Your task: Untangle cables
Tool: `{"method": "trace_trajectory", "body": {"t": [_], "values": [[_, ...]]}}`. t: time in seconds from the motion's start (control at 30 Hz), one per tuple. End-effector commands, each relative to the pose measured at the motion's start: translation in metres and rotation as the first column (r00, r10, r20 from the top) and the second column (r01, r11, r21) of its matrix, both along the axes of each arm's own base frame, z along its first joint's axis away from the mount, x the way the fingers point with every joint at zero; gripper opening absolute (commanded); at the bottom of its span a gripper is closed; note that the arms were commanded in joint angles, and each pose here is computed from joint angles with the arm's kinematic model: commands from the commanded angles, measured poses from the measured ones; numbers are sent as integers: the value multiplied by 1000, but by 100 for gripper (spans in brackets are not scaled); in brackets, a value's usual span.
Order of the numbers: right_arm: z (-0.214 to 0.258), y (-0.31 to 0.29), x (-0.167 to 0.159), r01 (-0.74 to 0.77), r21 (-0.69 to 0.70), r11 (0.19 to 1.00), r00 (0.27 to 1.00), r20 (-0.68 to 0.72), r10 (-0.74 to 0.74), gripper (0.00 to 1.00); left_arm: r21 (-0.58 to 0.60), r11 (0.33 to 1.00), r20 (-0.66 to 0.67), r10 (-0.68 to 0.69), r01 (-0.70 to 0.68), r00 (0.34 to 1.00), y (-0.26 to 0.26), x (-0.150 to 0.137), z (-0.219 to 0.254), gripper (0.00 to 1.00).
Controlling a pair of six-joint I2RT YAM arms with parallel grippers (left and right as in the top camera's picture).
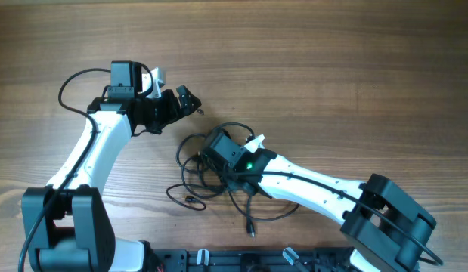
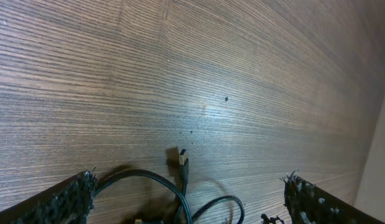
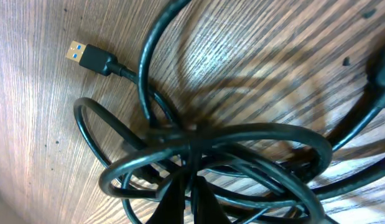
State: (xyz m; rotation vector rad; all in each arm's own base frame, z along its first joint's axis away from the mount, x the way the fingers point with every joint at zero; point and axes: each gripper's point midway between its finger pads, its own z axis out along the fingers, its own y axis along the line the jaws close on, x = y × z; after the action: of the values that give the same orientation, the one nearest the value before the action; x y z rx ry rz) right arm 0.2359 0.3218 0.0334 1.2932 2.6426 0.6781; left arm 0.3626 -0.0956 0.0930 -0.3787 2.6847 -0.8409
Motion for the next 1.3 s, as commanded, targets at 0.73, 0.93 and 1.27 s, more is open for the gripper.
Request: {"method": "trace_trajectory", "body": {"t": [0.73, 0.93, 1.27], "values": [[22, -2, 16, -259, -12, 966, 961, 100, 259, 28, 18, 999, 25, -49, 49, 998, -13, -3, 3, 100], [-8, -12, 29, -82, -50, 995, 994, 63, 85, 23, 18, 999, 25, -49, 49, 998, -13, -3, 3, 100], [-1, 3, 25, -119, 41, 992, 992, 35, 118, 4, 18, 999, 26, -49, 49, 998, -13, -3, 3, 100]]}}
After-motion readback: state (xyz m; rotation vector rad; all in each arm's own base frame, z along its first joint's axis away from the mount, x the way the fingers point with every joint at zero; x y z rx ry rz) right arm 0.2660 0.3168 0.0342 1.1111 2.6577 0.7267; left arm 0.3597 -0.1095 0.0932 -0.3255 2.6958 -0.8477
